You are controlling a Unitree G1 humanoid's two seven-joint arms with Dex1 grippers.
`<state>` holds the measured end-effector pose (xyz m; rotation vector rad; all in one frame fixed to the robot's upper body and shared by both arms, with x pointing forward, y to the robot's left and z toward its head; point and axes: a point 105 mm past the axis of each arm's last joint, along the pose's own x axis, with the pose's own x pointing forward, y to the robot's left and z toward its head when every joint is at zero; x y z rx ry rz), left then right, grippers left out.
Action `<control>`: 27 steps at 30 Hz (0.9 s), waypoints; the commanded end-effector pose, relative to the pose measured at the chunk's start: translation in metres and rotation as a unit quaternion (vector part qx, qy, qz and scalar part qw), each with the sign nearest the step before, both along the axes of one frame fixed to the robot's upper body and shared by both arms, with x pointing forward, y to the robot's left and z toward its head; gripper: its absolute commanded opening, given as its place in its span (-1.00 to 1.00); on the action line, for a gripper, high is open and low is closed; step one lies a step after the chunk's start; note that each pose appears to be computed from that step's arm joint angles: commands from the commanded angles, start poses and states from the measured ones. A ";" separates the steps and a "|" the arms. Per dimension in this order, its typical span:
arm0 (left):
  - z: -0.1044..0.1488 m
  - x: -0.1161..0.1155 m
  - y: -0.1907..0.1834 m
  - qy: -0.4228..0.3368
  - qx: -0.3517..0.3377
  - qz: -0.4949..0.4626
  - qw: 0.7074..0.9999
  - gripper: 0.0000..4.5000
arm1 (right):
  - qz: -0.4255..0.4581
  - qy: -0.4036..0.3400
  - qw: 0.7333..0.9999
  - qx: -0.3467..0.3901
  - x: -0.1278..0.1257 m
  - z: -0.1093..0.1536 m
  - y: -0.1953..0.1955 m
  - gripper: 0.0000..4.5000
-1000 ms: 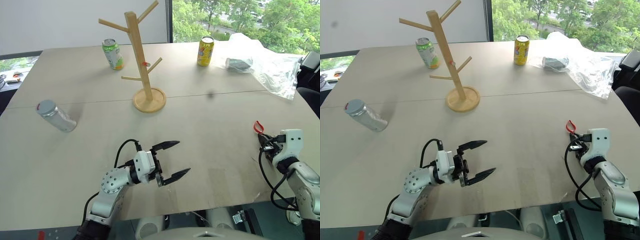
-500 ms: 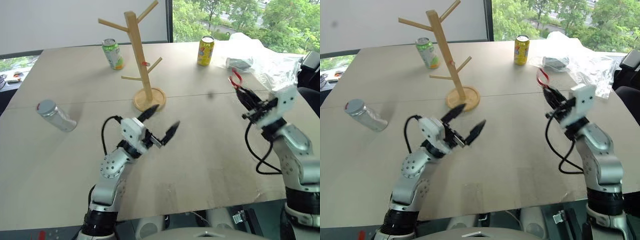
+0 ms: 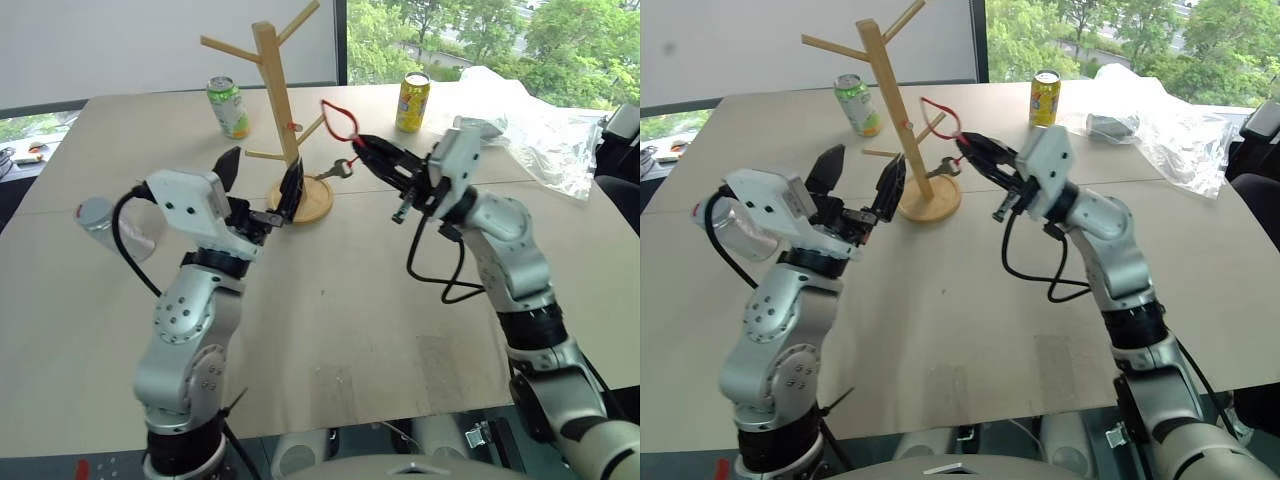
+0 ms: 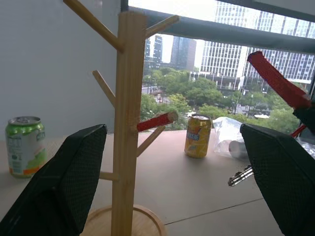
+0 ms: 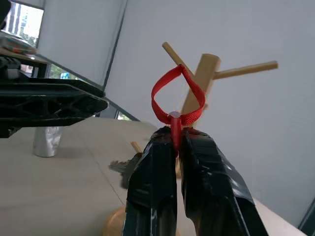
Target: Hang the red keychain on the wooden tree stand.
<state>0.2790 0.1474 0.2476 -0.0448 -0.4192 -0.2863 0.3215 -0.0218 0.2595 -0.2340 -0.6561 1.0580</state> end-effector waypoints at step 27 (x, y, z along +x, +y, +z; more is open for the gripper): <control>-0.013 -0.010 -0.008 0.082 0.025 -0.070 0.994 1.00 | 0.023 -0.017 0.998 0.053 0.038 0.004 0.050 -0.97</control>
